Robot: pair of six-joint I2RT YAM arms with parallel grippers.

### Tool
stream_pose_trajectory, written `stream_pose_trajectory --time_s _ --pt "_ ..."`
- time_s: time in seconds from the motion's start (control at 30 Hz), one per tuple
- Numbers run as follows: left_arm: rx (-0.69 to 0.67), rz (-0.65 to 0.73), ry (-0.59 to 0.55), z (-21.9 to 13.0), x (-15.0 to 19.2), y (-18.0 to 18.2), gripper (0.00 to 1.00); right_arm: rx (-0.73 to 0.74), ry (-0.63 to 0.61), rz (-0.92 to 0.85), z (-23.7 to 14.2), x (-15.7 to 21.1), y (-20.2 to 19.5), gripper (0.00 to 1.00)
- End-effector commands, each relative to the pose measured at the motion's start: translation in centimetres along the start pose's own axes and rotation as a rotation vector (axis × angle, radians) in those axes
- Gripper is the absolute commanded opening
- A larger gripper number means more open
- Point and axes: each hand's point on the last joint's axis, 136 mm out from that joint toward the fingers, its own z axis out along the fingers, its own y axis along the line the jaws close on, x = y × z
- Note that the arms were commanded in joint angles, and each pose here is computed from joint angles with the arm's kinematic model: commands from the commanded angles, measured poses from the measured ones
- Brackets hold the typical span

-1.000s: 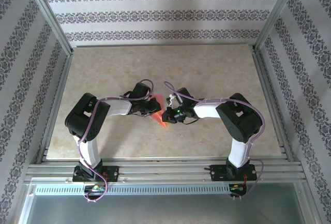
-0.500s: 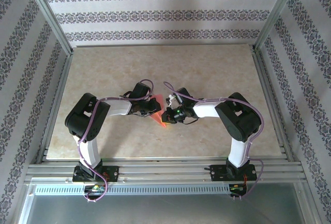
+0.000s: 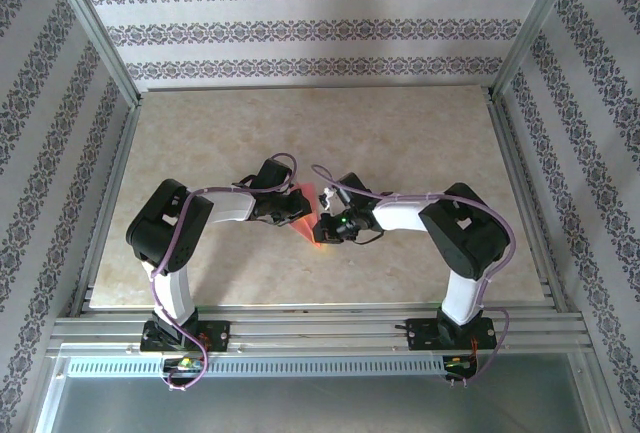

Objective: Fold a paper plane with a square sheet of paper (pick it up from the middle)
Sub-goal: Fourth fold the wing at the center of the table.

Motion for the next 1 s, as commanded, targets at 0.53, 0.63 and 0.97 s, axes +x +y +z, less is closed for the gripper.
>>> stream_pose_trajectory --time_s 0.53,0.63,0.97 --pt "-0.187 -0.101 0.056 1.0 1.7 5.6 0.13 0.009 -0.135 -0.071 -5.1 -0.3 2.1 0.09" --pt "-0.184 -0.102 0.055 1.1 1.6 5.5 0.13 0.041 -0.142 -0.060 -4.3 -1.4 1.7 0.07" --pt "-0.161 -0.119 0.056 1.2 1.7 5.2 0.13 0.078 -0.108 -0.043 -1.3 -2.8 1.4 0.04"
